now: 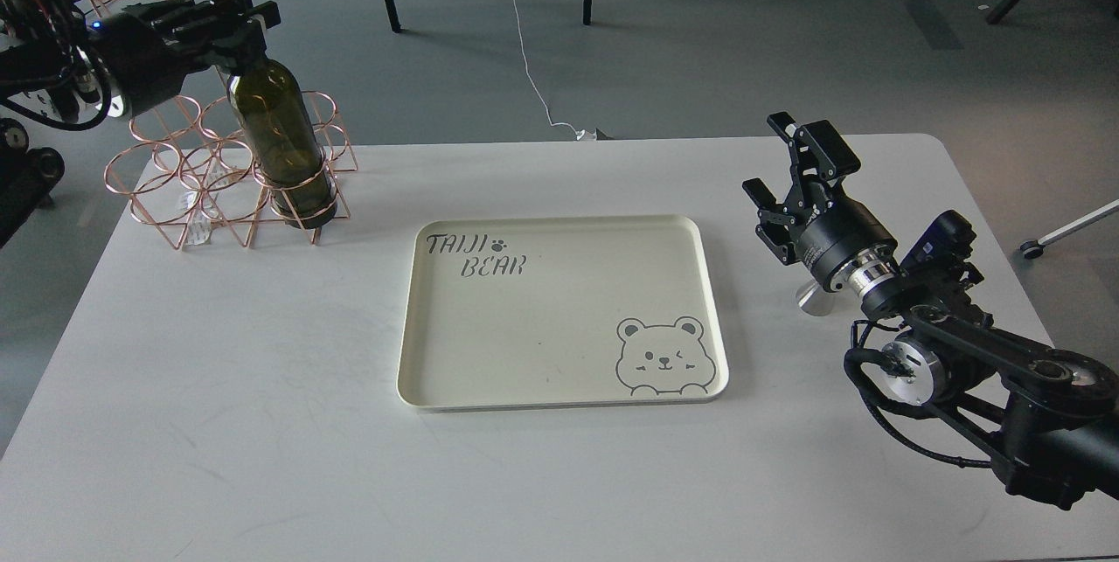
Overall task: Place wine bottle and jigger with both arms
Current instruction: 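Hold the bottle in the rack with the left gripper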
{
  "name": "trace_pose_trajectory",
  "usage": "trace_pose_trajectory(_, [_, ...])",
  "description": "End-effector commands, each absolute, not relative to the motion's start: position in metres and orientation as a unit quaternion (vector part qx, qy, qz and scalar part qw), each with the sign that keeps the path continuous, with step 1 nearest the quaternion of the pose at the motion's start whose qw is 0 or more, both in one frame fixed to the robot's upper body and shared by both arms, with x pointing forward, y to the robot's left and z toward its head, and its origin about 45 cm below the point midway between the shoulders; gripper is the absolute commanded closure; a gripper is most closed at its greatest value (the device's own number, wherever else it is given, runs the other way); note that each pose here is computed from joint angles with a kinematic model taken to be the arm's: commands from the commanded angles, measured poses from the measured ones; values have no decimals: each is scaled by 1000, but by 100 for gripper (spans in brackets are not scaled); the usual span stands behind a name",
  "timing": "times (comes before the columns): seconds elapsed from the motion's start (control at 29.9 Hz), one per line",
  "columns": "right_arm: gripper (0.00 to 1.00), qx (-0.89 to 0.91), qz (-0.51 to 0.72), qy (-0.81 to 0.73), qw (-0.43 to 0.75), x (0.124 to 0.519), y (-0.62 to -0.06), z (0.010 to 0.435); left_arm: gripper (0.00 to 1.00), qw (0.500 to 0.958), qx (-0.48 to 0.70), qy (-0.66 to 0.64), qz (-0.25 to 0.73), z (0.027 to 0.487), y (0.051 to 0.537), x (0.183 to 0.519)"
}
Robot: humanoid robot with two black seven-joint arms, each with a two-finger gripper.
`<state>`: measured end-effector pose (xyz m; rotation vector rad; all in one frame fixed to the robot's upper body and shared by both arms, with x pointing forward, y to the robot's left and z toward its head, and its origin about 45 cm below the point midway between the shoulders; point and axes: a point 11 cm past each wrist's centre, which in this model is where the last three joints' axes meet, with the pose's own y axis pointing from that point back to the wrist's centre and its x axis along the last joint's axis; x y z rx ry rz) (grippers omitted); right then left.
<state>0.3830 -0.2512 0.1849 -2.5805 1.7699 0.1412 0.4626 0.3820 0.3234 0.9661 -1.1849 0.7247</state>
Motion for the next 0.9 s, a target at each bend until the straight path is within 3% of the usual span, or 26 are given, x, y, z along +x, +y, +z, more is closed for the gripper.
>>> trace_pose_trajectory(0.0, [1,-824,45,565,5,383,-251,185,82,663,427,-524,320,323,382,463])
trace_pose_trajectory(0.1, [1,-824,45,565,5,383,-251,185,80,664,428,-522,321,323,382,463])
trace_pose_trajectory(0.2, [1,-824,46,565,4,383,-251,184,70,662,434,-517,326,320,389,462])
trace_pose_trajectory(0.64, [1,-825,43,563,0,381,-251,182,70,659,445,-506,334,322,401,464])
trace_pose_trajectory(0.87, [1,-825,45,564,-1,380,-252,180,75,667,451,-492,331,320,403,464])
